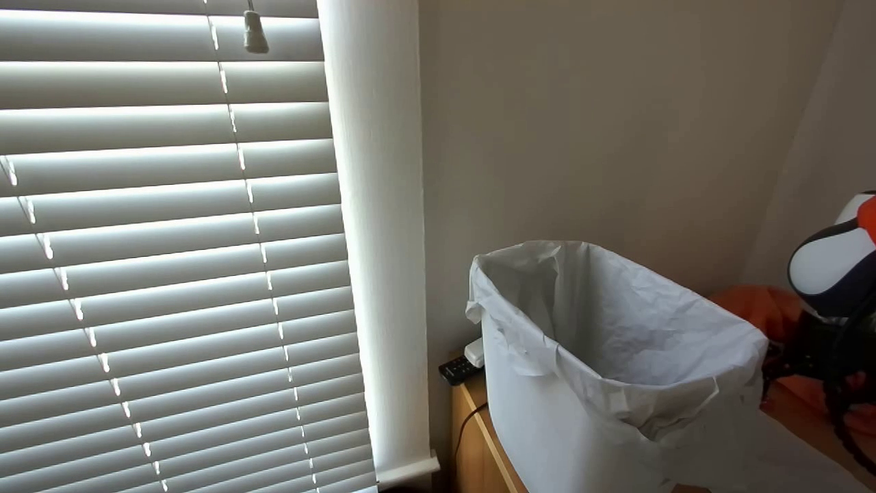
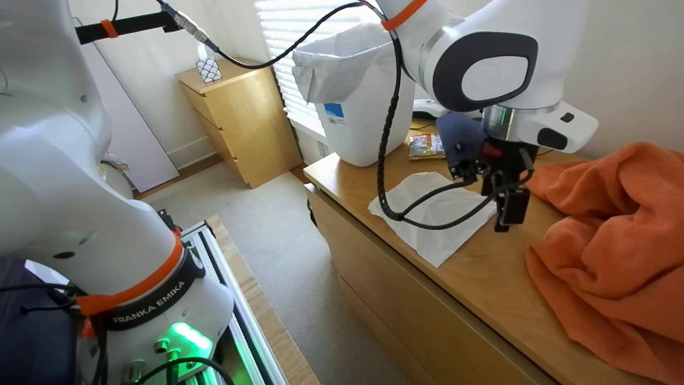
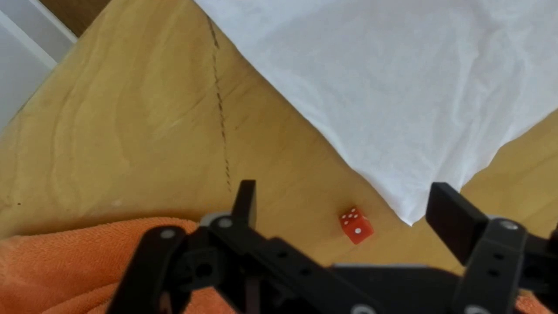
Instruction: Place the small item on the paper towel, then fold the paper towel
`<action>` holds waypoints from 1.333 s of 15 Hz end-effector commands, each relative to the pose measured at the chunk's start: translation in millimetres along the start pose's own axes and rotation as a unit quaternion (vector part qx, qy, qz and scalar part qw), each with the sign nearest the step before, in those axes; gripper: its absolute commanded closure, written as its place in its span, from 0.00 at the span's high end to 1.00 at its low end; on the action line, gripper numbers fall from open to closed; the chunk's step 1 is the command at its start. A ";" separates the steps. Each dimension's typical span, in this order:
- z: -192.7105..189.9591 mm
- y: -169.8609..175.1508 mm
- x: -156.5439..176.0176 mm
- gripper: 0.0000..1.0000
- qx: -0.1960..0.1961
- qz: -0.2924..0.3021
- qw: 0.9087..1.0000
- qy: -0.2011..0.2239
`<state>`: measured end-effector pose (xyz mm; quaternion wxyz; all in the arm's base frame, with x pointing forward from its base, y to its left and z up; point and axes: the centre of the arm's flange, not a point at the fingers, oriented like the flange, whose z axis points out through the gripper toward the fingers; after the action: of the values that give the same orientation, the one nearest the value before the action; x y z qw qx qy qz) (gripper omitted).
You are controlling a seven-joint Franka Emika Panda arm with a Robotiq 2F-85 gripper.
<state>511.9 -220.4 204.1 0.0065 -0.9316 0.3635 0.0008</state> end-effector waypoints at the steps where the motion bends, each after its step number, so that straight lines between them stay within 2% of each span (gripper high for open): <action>1: 9.4 -0.1 9.5 1.00 0.007 0.013 1.000 0.012; 8: 22.2 -3.1 18.0 0.99 0.003 0.015 1.000 0.018; 10: 24.3 -3.8 19.0 0.74 0.000 0.015 1.000 0.019; 11: 25.4 -3.8 19.3 0.70 -0.001 0.015 1.000 0.022; 13: 25.7 -4.5 20.3 0.52 -0.001 0.016 1.000 0.023; 20: 28.7 -9.1 21.0 0.01 -0.003 0.018 0.999 0.027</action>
<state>531.8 -227.8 181.8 -0.0035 -0.9281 0.3719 -0.0161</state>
